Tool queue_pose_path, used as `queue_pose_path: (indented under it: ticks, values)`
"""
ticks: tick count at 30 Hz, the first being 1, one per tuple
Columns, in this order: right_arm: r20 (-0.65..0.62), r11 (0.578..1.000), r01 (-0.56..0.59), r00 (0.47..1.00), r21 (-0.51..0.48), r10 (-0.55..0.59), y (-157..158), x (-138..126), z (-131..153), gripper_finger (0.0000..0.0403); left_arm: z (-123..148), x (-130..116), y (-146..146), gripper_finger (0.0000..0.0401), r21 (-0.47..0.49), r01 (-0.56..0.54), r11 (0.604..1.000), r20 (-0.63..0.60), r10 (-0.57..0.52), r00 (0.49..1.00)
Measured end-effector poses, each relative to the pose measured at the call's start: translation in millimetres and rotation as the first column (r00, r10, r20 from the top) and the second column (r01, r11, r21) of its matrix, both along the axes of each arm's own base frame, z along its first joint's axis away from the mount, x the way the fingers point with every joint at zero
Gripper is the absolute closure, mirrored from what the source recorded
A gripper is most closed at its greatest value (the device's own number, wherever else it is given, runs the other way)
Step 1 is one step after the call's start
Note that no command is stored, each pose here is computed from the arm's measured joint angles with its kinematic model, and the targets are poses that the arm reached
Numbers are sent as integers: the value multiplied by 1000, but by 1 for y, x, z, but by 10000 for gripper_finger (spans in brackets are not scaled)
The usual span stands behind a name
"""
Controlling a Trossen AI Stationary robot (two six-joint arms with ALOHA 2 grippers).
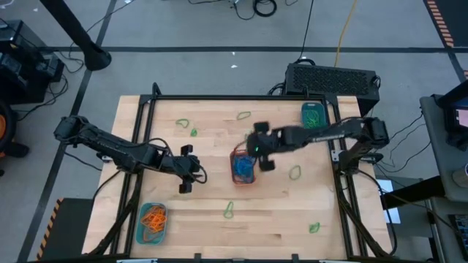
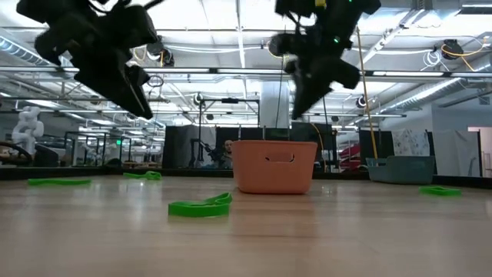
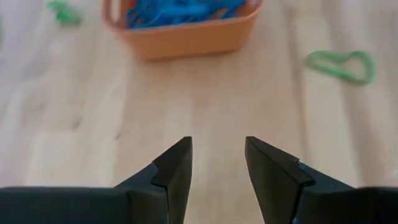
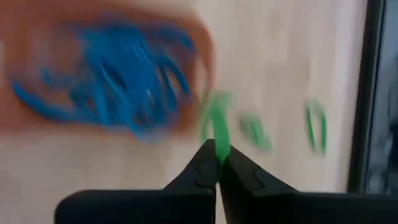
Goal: Sort rubber bands into baskets
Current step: Put the green rubber band into the blue bin
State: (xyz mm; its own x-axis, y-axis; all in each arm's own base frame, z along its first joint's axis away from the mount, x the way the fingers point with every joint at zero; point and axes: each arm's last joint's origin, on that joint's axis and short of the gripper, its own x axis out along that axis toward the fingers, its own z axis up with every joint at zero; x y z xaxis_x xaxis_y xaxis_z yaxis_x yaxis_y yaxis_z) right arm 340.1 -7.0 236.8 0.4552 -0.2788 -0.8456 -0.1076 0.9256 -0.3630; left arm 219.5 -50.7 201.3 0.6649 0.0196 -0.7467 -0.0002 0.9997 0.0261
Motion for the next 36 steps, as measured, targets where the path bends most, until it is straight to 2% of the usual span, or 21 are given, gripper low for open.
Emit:
queue_pose_path:
  ticks: [6, 12, 16, 20, 27, 33, 36]
  values:
    - [-166, 977, 211, 964, 6, -207, -59, -46, 4, 403, -6, -7, 11, 244, 74, -160, 984, -74, 165, 983]
    - [-244, 910, 408, 892, 71, -380, -116, -99, -4, 403, -8, -10, 17, 244, 107, -228, 968, -97, 239, 966]
    - [-274, 831, 552, 811, 66, -517, -147, -134, -13, 403, -8, -10, 20, 244, 134, -254, 958, -92, 267, 959]
    - [-272, 710, 701, 698, 72, -662, -174, -163, -22, 403, -8, -10, 23, 244, 146, -272, 951, -86, 286, 954]
    - [-259, 529, 844, 532, 88, -806, -197, -196, -34, 402, -8, -10, 23, 244, 136, -286, 949, -84, 299, 951]
    - [-266, 422, 901, 434, 104, -861, -202, -208, -39, 402, -8, -10, 23, 244, 135, -287, 948, -84, 299, 950]
    - [-250, 399, 911, 413, 108, -876, -204, -209, -39, 399, -8, -10, 23, 244, 135, -287, 948, -84, 299, 950]
